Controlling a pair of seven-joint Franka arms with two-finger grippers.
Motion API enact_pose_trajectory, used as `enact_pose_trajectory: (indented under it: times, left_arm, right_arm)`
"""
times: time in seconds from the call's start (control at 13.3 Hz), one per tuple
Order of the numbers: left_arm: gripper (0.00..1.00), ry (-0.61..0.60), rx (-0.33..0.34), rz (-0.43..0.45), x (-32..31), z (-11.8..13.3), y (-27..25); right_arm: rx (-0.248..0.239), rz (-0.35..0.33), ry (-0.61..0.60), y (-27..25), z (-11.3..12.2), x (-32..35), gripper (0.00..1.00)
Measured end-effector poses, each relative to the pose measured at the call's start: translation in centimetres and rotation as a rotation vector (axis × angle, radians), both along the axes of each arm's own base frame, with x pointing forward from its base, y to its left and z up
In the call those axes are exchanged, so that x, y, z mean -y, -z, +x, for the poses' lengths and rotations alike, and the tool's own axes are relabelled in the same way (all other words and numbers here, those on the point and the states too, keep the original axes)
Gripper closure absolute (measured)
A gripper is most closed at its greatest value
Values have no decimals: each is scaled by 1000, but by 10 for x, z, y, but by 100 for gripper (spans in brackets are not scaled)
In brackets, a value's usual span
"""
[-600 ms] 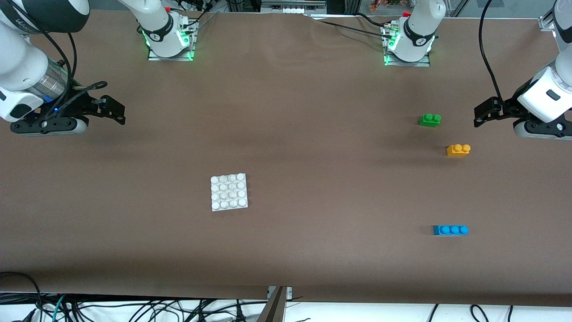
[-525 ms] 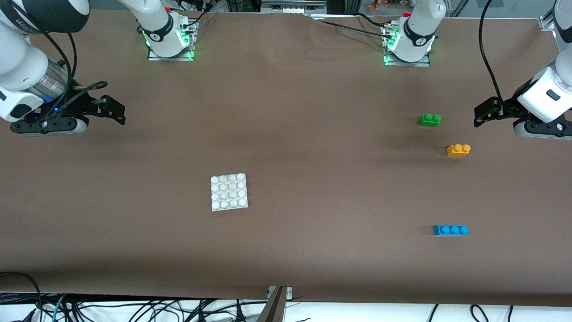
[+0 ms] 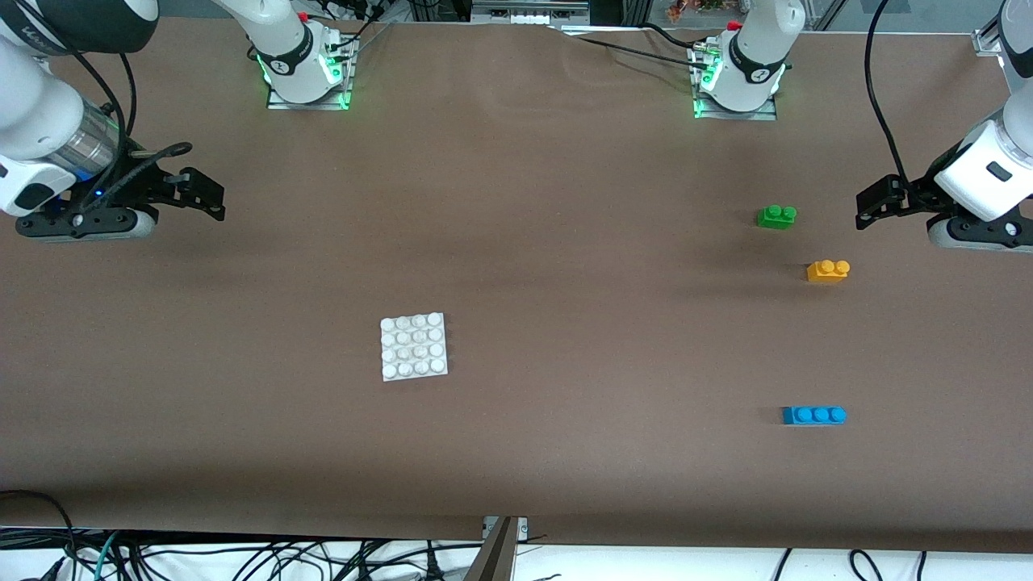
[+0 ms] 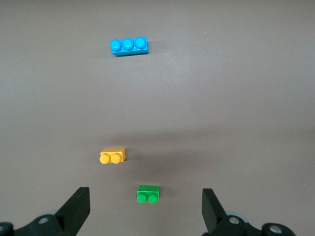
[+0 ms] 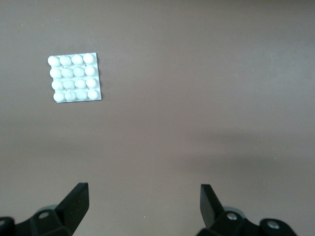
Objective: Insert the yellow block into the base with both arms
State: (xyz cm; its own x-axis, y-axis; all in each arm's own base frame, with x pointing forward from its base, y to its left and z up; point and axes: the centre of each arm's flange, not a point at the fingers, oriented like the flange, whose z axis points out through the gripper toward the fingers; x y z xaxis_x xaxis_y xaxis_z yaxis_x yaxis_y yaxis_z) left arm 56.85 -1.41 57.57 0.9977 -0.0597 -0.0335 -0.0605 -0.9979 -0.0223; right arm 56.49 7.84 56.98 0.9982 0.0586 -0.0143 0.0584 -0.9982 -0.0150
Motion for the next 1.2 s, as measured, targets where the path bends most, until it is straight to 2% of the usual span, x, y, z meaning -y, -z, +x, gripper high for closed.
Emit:
enact_pose_trajectory:
  times: [0.45,1.2]
  left_arm:
    - [0,0,0,0,0,0,0]
    - [0,0,0,0,0,0,0]
  right_arm:
    - [-43,-6,0,1,-5,1,0]
    - [-49,-9,0,3,-4,1,0]
